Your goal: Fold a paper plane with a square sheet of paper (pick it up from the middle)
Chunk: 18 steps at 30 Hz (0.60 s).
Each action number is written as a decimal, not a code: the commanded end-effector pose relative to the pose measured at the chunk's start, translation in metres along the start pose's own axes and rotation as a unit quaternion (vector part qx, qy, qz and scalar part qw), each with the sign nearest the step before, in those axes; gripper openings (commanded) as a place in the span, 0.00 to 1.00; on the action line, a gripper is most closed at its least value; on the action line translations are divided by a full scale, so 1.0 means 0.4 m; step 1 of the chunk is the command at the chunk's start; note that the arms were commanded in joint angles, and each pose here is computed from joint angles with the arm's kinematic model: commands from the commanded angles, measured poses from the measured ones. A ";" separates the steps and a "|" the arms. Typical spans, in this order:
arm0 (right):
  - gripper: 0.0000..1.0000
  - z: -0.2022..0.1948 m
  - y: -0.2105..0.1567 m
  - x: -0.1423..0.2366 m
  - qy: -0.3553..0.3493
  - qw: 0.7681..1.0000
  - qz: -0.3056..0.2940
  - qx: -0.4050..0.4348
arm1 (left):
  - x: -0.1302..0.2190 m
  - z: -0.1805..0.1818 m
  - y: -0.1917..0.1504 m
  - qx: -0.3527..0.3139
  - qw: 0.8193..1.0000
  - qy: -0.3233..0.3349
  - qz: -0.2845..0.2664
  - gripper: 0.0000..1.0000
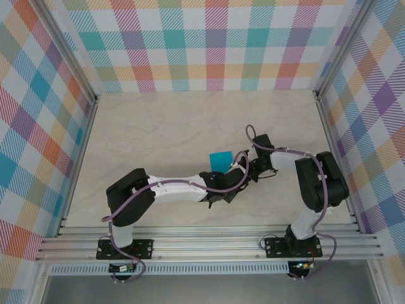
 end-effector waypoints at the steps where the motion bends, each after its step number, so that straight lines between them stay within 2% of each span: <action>1: 0.27 0.009 0.009 0.037 -0.022 0.999 -0.021 0.022 | 0.040 0.007 0.008 0.011 1.000 -0.024 -0.007 0.00; 3: 0.33 0.002 0.016 0.062 -0.044 0.998 -0.040 0.027 | 0.050 0.011 0.003 0.024 0.998 -0.050 -0.001 0.00; 7: 0.38 0.005 0.027 0.108 -0.064 0.994 -0.079 0.040 | 0.075 0.024 -0.013 0.048 0.993 -0.106 0.017 0.00; 10: 0.34 0.044 0.030 0.115 -0.025 0.994 -0.081 0.063 | 0.087 0.029 -0.020 0.061 0.988 -0.142 0.030 0.00; 13: 0.25 0.082 0.034 0.104 0.024 0.994 -0.069 0.076 | 0.087 0.029 -0.025 0.067 0.983 -0.166 0.041 0.00; 18: 0.15 0.103 0.054 0.082 0.039 0.995 -0.053 0.075 | 0.074 0.025 -0.031 0.072 0.977 -0.190 0.065 0.00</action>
Point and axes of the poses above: each hand's point on the last joint's axis, 136 mm out from that joint toward the fingers, its own x axis back along the fingers, its own z axis along the line the jaws close on, y = z × x, the point moved 3 cm from there along x, back along the fingers, and after that the axes turned 3 degrees about x, right-handed, at the moved point
